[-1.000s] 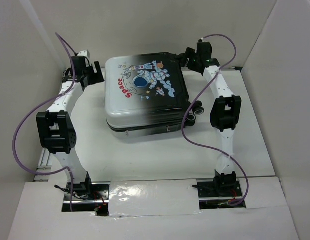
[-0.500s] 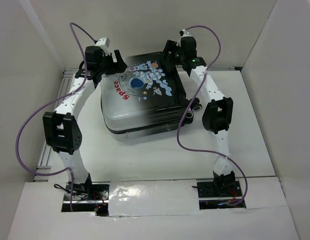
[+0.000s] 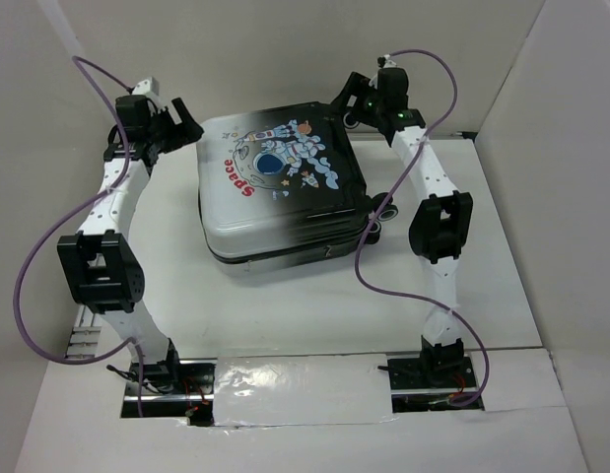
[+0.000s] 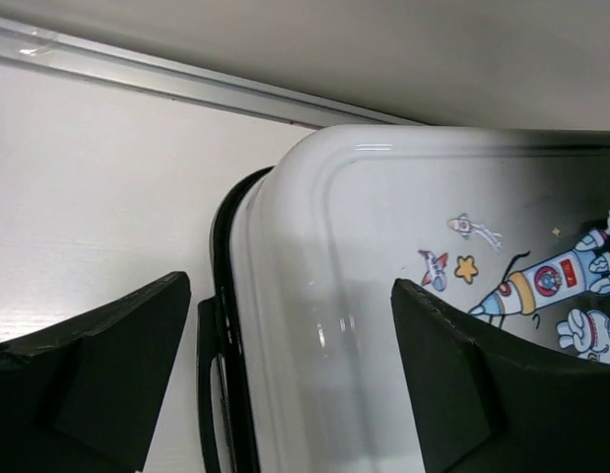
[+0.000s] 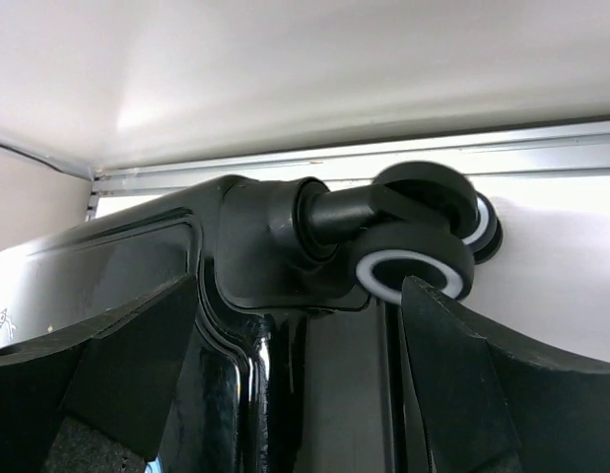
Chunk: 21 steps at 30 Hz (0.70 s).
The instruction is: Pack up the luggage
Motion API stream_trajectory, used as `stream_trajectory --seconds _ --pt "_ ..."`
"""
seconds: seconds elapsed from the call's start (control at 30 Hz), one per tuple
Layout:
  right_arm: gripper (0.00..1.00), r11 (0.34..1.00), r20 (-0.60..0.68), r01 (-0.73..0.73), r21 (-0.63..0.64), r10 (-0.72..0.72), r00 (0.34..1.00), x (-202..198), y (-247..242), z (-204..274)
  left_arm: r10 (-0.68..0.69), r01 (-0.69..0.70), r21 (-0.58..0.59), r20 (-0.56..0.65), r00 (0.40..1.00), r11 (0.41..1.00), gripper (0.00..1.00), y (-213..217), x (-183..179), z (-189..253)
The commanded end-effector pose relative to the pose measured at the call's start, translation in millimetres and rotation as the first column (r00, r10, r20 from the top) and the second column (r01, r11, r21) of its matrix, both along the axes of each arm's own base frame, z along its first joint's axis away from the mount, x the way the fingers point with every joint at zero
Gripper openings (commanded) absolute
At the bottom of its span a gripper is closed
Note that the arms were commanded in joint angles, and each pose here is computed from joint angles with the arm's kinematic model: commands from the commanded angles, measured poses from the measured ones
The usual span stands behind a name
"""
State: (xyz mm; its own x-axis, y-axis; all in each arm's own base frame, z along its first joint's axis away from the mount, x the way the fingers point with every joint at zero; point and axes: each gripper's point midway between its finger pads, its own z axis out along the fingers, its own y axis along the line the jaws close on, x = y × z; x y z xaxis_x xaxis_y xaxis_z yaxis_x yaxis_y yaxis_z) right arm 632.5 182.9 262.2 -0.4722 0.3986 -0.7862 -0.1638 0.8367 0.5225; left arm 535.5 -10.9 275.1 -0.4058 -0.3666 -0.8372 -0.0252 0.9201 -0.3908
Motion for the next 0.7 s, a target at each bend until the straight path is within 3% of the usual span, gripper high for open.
stream_trajectory --seconds 0.0,0.13,0.27,0.53,0.67 --pt "0.91 0.999 0.064 -0.032 0.030 0.030 0.998 -11 6 38 -0.020 0.019 -0.056 -0.018 1.000 0.998 0.96 -6 -17 -3" --pt "0.91 0.994 0.021 -0.089 0.063 0.087 0.996 -12 18 15 -0.063 0.054 -0.147 -0.055 0.997 0.988 0.96 -8 -16 -26" --pt "0.91 0.987 0.012 -0.134 0.090 0.133 0.991 -8 23 2 -0.209 0.200 -0.225 -0.017 0.978 0.954 0.95 -34 -13 -27" --pt "0.88 0.965 0.022 -0.231 0.126 0.230 0.973 -13 44 -1 -0.298 0.279 -0.254 -0.035 0.954 0.926 0.94 -53 -1 -33" --pt "0.79 0.946 0.064 -0.299 0.121 0.293 0.954 -17 56 8 -0.363 0.347 -0.255 -0.019 0.932 0.903 0.92 -68 -3 -27"
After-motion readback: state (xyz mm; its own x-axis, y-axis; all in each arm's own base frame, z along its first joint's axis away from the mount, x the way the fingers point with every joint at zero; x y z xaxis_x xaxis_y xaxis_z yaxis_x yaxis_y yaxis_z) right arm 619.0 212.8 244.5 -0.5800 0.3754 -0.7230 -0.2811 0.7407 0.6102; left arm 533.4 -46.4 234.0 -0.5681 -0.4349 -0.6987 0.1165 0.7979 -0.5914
